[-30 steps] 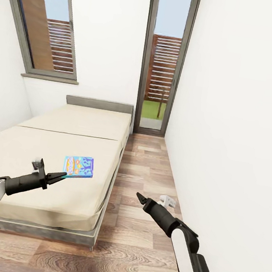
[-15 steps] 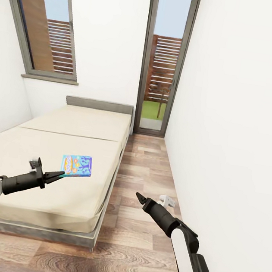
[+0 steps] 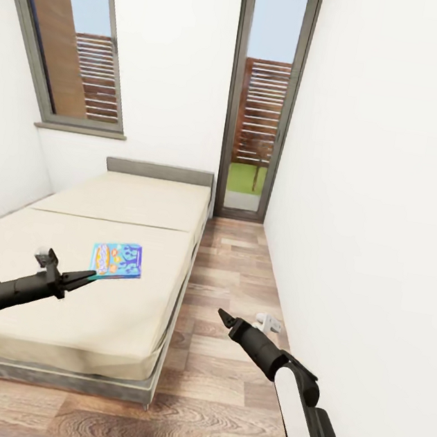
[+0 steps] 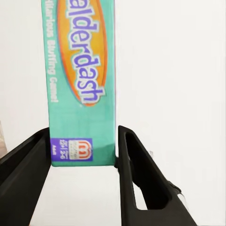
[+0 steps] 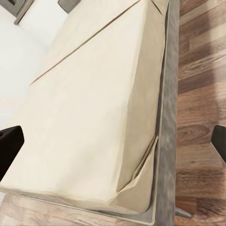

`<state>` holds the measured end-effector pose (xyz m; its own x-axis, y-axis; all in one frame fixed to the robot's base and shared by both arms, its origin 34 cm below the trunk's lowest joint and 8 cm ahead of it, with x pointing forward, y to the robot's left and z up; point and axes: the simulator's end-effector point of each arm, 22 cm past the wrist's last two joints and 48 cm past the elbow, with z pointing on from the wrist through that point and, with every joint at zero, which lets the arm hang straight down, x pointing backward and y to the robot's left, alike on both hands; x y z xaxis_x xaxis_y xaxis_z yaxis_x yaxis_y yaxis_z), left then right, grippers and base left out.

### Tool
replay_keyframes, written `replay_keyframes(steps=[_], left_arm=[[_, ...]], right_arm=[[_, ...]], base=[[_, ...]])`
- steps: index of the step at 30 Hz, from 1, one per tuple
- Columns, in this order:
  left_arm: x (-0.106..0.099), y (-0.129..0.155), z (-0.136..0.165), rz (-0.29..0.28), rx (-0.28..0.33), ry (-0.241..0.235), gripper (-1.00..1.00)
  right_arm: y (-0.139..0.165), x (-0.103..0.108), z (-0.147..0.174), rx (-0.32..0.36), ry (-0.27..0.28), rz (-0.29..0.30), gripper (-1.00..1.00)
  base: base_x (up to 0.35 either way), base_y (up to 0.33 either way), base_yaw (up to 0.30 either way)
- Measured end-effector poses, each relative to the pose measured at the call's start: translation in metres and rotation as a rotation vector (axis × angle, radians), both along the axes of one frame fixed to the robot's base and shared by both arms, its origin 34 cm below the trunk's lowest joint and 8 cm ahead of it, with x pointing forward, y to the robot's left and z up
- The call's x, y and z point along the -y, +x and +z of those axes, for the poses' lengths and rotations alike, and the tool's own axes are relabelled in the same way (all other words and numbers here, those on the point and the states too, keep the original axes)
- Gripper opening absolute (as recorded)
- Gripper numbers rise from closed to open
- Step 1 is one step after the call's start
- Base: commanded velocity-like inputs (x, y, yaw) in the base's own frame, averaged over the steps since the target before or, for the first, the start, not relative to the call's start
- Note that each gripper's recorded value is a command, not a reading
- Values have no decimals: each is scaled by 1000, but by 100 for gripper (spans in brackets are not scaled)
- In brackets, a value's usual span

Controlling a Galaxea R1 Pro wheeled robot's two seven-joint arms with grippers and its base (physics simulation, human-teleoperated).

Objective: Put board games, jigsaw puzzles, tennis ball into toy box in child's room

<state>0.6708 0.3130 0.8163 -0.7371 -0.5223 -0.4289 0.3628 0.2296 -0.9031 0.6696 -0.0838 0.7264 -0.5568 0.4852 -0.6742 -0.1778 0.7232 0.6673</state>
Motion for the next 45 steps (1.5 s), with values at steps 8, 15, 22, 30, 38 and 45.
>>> replay_keyframes(steps=[8,15,22,30,38,45], left_arm=[[-16,-3,28,-5,24,3,-100],[-30,-10,60,-24,65,-19,-100],[-42,-12,80,-21,75,-4,-100],[-47,-10,96,-12,81,7,-100],[-46,-8,110,-13,79,11,-100],[-46,-6,123,-13,78,13,-100]], right_arm=[[-6,-29,26,30,-21,66,100],[-8,-40,41,36,-44,88,100],[-4,-36,52,27,-64,70,100],[1,-25,61,3,-104,30,100],[3,-25,77,6,-106,28,100],[1,-35,92,14,-110,51,100]], base=[[0,0,0],[0,0,0],[0,0,0],[0,0,0],[0,0,0],[0,0,0]])
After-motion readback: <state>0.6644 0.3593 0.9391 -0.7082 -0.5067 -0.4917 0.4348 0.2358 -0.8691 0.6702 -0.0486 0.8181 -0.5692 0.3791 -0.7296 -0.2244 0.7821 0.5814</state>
